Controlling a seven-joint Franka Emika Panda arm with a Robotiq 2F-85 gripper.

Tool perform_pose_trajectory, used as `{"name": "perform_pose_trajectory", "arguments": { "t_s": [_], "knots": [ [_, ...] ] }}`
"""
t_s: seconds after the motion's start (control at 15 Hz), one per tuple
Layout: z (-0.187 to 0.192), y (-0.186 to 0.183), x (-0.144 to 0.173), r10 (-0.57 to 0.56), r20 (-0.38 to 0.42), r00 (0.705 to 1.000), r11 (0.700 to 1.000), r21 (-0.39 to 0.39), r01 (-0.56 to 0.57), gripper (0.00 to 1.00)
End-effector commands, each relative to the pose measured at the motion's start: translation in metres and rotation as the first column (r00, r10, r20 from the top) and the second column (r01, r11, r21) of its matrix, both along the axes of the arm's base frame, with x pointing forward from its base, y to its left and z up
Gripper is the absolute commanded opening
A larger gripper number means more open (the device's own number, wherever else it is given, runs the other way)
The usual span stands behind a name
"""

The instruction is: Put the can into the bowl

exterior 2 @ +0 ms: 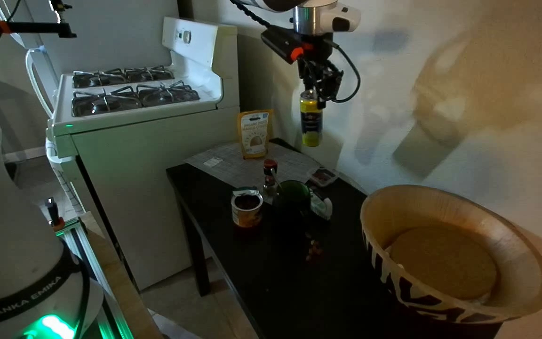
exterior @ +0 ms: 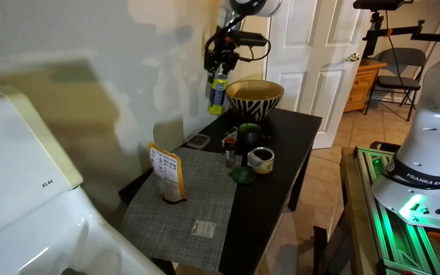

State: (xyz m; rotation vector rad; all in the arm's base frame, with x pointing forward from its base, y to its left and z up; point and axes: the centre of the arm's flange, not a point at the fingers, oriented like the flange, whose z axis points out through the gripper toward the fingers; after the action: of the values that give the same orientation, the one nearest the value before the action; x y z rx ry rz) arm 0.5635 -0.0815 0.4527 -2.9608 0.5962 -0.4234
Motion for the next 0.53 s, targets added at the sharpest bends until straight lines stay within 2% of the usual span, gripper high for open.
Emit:
{"name": "perform_pose_trajectory", "arguments": {
  "t_s": [0.0, 0.2, 0.47],
  "knots": [
    [0.034, -0.08, -0.055, -0.195, 0.041, 0.98, 0.98, -0.038, 0.196, 0.38],
    [0.047, -0.165, -0.095, -0.355, 0.083, 0.931, 0.932, -0.045, 0.36, 0.38],
    [0.029, -0.236, -0.113, -0.555, 0.124, 0.822, 0.828, -0.01, 0.561, 0.38]
  ]
}}
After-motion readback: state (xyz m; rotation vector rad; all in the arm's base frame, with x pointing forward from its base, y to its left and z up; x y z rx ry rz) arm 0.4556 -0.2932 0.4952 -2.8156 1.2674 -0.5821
